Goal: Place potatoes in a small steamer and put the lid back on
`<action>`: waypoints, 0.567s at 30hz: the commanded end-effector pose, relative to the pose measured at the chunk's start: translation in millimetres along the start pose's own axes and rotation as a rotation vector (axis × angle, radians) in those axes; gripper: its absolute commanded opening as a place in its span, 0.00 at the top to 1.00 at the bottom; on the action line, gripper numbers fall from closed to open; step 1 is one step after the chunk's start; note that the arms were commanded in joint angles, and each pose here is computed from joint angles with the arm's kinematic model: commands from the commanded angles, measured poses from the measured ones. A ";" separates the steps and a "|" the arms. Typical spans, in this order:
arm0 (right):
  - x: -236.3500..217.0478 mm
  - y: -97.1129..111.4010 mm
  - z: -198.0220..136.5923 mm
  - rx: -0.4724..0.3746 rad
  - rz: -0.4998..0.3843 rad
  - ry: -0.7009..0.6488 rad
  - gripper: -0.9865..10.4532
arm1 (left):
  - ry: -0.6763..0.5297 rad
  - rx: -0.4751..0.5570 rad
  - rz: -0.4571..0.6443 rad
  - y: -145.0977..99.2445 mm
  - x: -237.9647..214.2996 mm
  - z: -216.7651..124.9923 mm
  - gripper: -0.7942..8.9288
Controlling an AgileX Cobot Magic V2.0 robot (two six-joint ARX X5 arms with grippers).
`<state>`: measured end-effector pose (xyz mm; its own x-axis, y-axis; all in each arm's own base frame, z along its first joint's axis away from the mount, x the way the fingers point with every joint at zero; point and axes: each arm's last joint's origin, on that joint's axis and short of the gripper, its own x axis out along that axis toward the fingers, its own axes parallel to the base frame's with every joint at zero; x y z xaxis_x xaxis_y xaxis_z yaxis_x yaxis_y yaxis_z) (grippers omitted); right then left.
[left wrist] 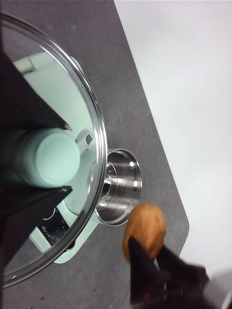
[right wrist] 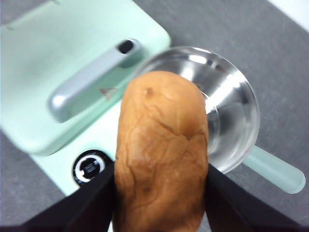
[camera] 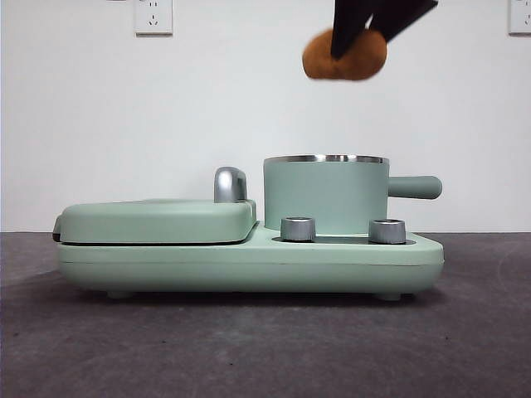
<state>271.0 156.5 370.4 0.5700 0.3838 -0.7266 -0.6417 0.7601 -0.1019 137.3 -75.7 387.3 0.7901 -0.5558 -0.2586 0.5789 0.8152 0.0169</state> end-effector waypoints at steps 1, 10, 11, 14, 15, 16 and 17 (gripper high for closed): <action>19.1 -9.5 13.2 0.028 0.009 0.038 0.72 | -0.044 0.014 0.000 -0.5 -2.4 6.7 0.90; 75.4 -35.1 30.7 0.069 0.011 0.106 0.71 | -0.044 0.014 0.000 -0.5 -2.4 6.7 0.90; 81.0 -35.8 30.6 0.069 0.012 0.116 0.71 | -0.044 0.014 0.000 -0.5 -2.4 6.7 0.90; 98.0 -39.5 27.9 0.079 0.028 0.142 0.71 | -0.044 0.013 0.000 -0.5 -2.4 6.7 0.90; 102.3 -40.1 26.7 0.081 0.034 0.150 0.71 | -0.044 0.013 0.000 -0.5 -2.4 6.7 0.90; 107.6 -40.7 25.3 0.083 0.039 0.160 0.71 | -0.044 0.013 0.000 -0.5 -2.4 6.7 0.90; 113.9 -41.7 23.4 0.086 0.041 0.174 0.71 | -0.044 0.013 0.000 -0.5 -2.4 6.7 0.90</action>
<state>370.5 176.8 305.6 0.4295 0.3137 -0.8468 -0.6150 0.7883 -0.0199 137.3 -75.7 387.2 0.7900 -0.5557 -0.2590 0.5789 0.8152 0.0169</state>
